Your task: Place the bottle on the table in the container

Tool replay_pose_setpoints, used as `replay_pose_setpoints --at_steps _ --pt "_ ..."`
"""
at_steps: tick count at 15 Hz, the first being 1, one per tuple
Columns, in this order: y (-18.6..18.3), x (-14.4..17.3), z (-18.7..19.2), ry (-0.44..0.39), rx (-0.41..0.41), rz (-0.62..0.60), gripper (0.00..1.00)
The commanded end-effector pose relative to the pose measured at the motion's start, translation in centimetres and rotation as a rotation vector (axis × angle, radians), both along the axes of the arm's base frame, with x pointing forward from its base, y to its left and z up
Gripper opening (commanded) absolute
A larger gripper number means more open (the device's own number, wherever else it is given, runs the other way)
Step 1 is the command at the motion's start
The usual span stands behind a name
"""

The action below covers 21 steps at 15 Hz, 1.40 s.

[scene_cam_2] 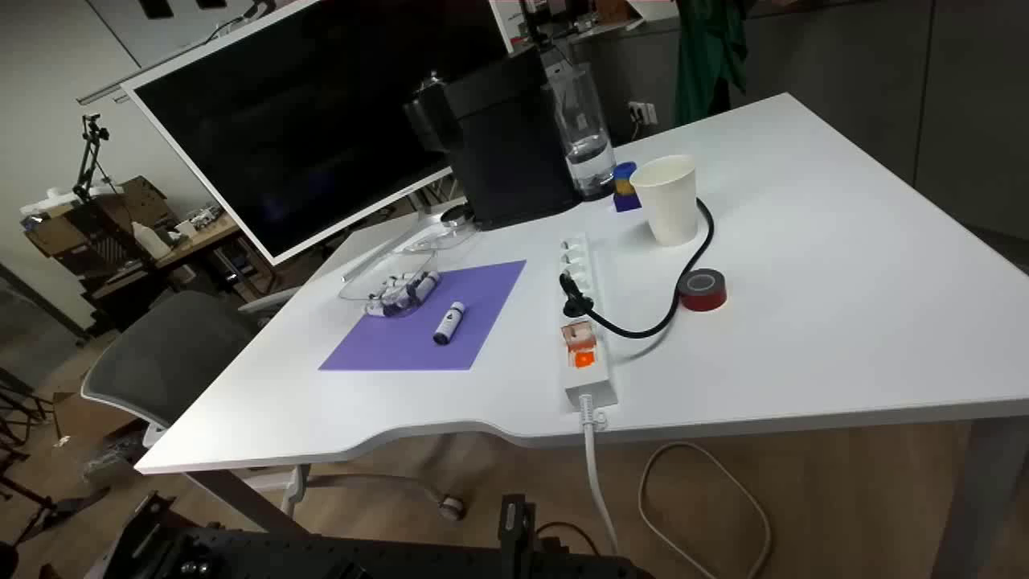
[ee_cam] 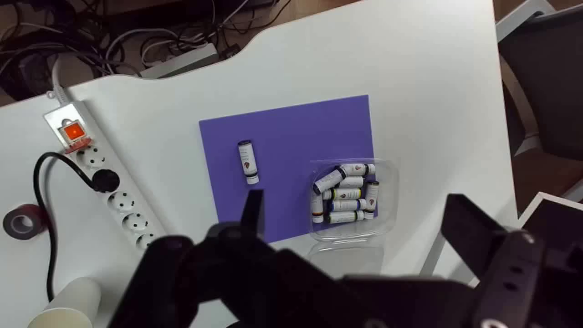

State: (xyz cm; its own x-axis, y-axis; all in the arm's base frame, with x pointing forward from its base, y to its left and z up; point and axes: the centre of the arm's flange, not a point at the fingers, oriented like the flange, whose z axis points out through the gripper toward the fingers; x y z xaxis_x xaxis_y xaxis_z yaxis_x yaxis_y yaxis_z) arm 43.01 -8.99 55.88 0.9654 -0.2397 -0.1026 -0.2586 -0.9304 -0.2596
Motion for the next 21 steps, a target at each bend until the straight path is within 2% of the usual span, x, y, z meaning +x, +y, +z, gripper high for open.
replay_pose_setpoints --at_steps 1,12,17,21 --pt "0.0 0.0 0.0 -0.001 0.0 0.0 1.0" --pt "0.2 0.1 -0.4 -0.015 -0.016 0.011 1.0" --pt "0.5 2.6 -6.4 -0.064 -0.127 0.015 1.0" --pt "1.3 4.1 -13.6 -0.102 -0.243 0.059 1.0"
